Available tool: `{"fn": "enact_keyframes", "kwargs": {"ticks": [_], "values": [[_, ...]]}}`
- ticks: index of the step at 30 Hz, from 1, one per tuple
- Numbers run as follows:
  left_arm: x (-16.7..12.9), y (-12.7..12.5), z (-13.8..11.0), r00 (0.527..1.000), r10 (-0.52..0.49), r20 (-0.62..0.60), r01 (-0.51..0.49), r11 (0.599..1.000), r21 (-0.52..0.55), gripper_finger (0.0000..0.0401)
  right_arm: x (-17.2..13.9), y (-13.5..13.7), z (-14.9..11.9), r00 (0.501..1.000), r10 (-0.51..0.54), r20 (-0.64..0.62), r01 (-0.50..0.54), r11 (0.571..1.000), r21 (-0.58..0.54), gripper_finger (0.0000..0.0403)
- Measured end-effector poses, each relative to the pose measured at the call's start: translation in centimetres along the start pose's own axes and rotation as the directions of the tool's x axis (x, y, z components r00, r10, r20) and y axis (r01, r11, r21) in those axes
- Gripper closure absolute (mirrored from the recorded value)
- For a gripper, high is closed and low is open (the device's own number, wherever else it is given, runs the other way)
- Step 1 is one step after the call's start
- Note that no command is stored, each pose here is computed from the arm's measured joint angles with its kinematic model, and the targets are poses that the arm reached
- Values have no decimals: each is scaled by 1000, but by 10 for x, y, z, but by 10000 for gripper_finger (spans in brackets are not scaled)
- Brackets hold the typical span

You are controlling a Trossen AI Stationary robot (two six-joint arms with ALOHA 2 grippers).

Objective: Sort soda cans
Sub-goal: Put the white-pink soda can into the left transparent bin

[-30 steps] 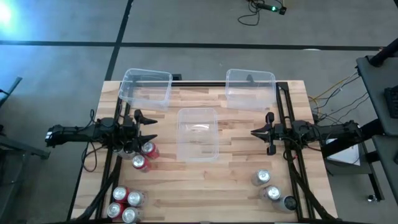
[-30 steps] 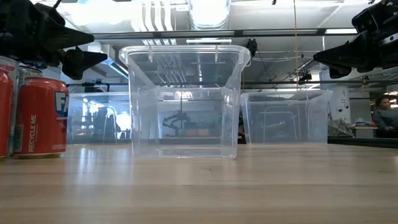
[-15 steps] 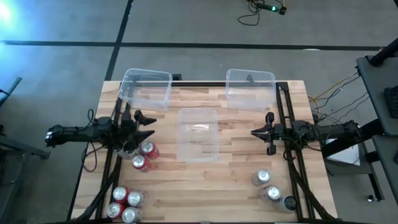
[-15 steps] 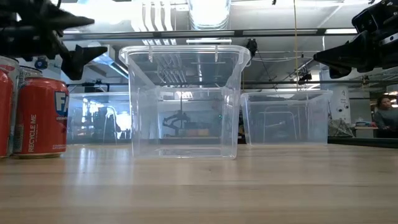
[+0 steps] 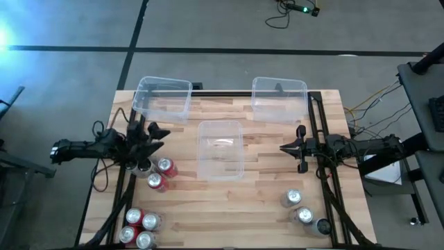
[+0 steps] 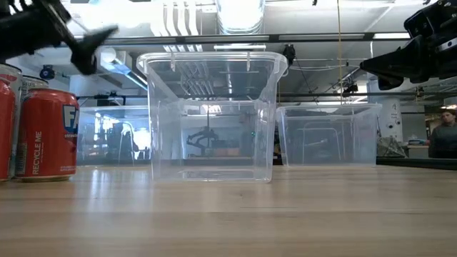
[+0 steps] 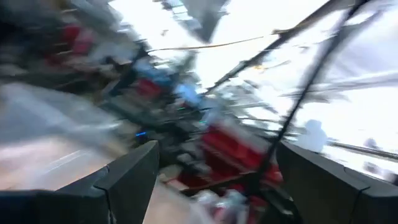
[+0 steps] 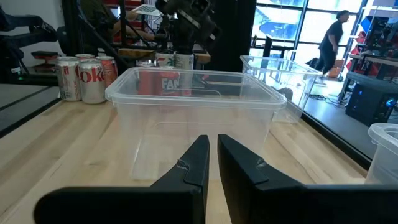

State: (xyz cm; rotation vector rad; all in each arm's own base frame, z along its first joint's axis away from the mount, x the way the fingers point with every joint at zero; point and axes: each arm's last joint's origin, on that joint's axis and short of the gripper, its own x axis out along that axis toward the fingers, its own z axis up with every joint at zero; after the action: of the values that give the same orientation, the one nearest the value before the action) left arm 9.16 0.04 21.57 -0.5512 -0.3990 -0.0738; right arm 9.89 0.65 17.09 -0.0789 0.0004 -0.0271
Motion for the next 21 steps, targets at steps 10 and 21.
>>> {"fn": "enact_keyframes", "kwargs": {"ticks": [10, 21], "values": [[1, -2, 11, 985, 60, 165, -92, 977, 193, 92, 0, 0, 0, 1000, 0, 0, 0, 1000, 0, 374], [29, -26, 55, 934, 351, -60, -313, 890, 332, 92, 0, 0, 0, 1000, 0, 0, 0, 1000, 0, 374]]}}
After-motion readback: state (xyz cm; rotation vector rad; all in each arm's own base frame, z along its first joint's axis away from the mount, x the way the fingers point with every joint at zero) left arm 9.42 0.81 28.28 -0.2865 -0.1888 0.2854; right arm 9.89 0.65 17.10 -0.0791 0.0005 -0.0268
